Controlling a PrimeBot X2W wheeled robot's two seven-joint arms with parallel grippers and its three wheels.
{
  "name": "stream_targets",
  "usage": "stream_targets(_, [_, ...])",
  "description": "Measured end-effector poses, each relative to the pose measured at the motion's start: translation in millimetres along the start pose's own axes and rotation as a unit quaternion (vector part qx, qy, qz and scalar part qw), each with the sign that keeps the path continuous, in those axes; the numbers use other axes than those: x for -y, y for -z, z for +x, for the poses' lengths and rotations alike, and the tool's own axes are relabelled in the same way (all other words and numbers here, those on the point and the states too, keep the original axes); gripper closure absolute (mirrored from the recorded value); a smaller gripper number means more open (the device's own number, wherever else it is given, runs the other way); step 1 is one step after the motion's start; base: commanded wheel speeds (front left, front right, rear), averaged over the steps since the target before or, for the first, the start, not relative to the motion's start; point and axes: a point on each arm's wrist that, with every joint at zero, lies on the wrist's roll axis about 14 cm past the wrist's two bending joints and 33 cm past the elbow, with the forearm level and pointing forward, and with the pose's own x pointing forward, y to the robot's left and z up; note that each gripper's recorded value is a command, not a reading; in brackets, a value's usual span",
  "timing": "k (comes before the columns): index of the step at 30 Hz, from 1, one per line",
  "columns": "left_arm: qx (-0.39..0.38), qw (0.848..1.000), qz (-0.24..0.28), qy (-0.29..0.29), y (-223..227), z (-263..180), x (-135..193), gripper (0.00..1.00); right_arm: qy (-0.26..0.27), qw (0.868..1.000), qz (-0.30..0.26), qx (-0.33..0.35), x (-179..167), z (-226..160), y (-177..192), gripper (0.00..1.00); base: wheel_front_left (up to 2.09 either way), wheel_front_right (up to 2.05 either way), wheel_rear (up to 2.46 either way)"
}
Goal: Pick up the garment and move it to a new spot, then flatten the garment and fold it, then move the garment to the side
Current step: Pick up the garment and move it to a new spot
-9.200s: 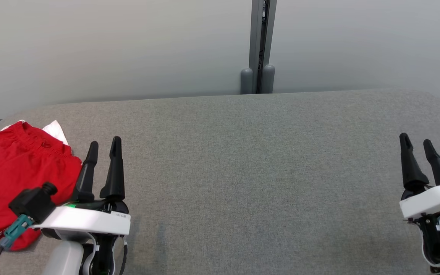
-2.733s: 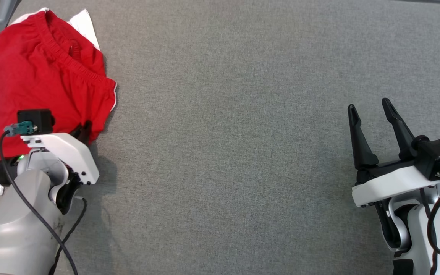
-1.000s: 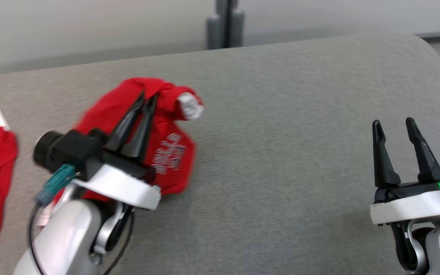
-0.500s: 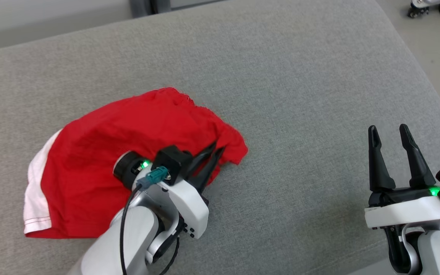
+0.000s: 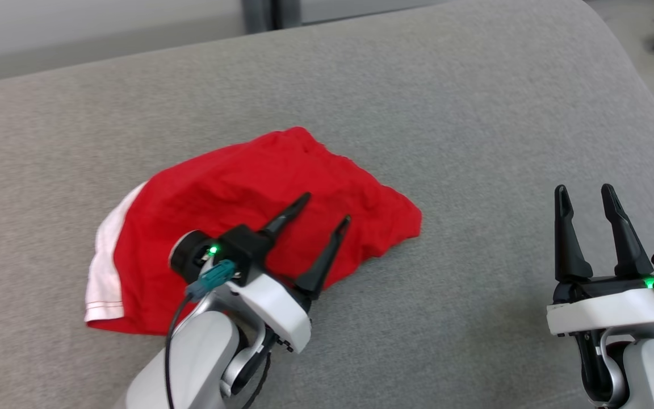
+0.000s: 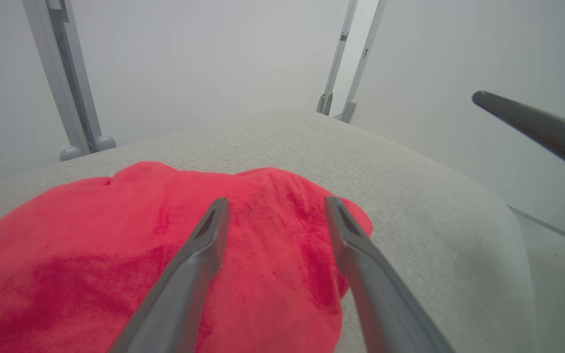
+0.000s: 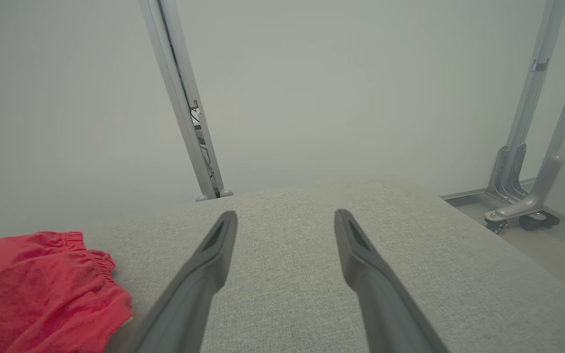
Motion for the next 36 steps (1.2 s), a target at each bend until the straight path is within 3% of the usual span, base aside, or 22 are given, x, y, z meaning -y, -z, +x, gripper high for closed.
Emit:
stream_targets(8, [0.089, 0.986, 0.018, -0.141, -54, -54, -64, 0.00, -0.042, 0.999, 0.003, 0.007, -30, 8, -7, 0.00, 0.00, 0.00, 0.00])
stream_targets(19, [0.152, 0.927, 0.035, -0.340, -93, -168, -145, 0.00, -0.085, 0.996, 0.000, 0.009, -60, 6, -17, 0.00, 0.00, 0.00, 0.00])
stream_targets(25, [0.155, 0.907, 0.042, -0.390, -92, -215, -155, 0.00, -0.103, 0.995, -0.005, 0.002, -72, -1, -18, 0.00, 0.00, 0.00, 0.00])
stream_targets(36, [0.138, 0.905, 0.040, -0.401, -74, -242, -137, 0.00, -0.108, 0.994, -0.015, -0.005, -73, -17, -22, 0.00, 0.00, 0.00, 0.00])
